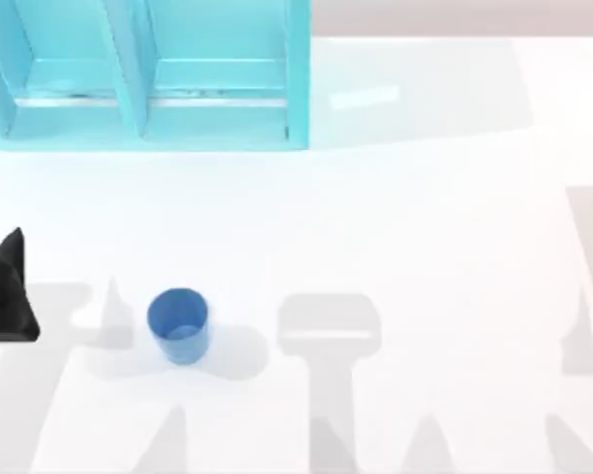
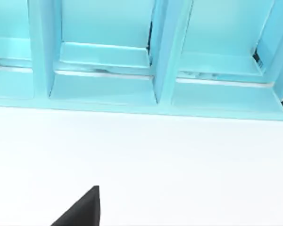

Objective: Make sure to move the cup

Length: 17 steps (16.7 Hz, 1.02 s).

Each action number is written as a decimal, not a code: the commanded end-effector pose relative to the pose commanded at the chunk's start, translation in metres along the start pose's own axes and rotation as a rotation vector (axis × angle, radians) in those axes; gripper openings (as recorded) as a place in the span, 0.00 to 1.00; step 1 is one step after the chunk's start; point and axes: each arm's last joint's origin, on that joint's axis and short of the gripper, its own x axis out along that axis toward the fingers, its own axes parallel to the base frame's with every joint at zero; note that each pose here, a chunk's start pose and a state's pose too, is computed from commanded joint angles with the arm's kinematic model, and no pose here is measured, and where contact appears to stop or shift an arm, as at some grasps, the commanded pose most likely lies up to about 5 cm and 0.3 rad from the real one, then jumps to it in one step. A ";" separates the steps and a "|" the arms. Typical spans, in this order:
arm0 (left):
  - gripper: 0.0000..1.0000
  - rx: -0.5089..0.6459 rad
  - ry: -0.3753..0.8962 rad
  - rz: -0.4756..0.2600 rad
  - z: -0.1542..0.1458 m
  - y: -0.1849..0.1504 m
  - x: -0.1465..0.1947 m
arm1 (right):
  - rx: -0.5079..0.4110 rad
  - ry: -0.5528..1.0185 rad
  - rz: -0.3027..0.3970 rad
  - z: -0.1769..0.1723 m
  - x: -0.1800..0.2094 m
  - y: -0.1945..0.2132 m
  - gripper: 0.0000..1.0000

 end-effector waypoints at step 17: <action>1.00 0.007 1.224 0.146 0.054 -0.149 0.175 | 0.000 0.000 0.000 0.000 0.000 0.000 1.00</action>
